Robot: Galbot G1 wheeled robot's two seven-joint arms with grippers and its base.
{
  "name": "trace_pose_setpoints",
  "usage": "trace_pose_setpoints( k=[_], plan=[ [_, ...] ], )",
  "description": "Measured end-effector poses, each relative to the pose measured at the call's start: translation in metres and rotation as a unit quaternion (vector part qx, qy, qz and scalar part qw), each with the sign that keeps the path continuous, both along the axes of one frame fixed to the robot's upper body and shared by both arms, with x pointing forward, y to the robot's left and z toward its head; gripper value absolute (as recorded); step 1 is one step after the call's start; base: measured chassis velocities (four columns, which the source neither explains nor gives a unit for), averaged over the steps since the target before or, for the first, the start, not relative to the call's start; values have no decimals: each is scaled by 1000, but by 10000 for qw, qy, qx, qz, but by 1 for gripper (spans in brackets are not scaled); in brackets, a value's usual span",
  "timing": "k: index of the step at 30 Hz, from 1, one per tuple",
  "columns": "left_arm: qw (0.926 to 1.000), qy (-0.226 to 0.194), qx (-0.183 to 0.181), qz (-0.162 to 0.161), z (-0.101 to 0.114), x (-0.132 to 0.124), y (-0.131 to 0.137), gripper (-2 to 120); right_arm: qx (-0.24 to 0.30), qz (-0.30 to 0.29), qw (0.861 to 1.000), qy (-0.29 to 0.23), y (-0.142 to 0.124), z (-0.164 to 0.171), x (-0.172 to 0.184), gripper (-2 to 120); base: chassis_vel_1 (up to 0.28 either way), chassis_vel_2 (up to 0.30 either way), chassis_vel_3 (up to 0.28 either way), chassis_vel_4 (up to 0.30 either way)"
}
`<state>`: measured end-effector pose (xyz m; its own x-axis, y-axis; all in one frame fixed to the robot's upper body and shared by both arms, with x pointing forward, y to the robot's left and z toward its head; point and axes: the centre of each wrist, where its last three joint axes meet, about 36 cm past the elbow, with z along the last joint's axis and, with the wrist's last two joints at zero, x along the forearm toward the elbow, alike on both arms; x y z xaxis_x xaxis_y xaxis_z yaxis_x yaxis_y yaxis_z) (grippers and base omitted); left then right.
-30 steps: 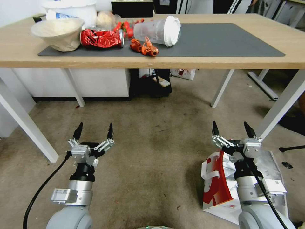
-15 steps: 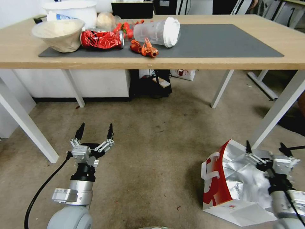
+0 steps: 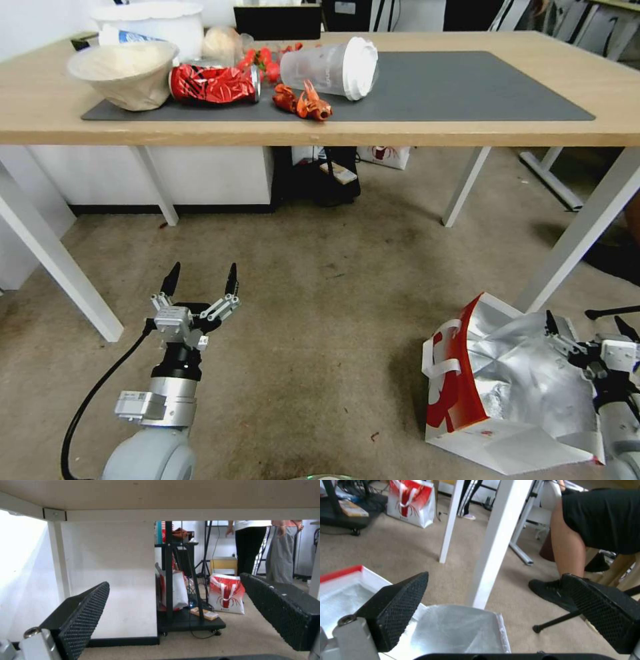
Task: Pick up the food delivery bag from the floor and place it on the table.
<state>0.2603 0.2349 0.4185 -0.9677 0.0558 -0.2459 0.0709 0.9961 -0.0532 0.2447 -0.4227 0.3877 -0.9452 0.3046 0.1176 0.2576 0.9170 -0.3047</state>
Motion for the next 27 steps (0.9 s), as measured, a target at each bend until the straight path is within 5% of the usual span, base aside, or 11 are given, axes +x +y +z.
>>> trace_pose_setpoints(
  k=[15, 27],
  plan=[
    [10000, -26, 1, 25, -1, -4, 0, 97, -286, -123, 9988, 376, -42, -26, 9, 100, 0, 0, 0, 0],
    [10000, -27, 24, 40, -1, -8, -1, 97, -285, -78, 9979, 570, -47, -41, 23, 99, 0, 0, 0, 0]
  ],
)
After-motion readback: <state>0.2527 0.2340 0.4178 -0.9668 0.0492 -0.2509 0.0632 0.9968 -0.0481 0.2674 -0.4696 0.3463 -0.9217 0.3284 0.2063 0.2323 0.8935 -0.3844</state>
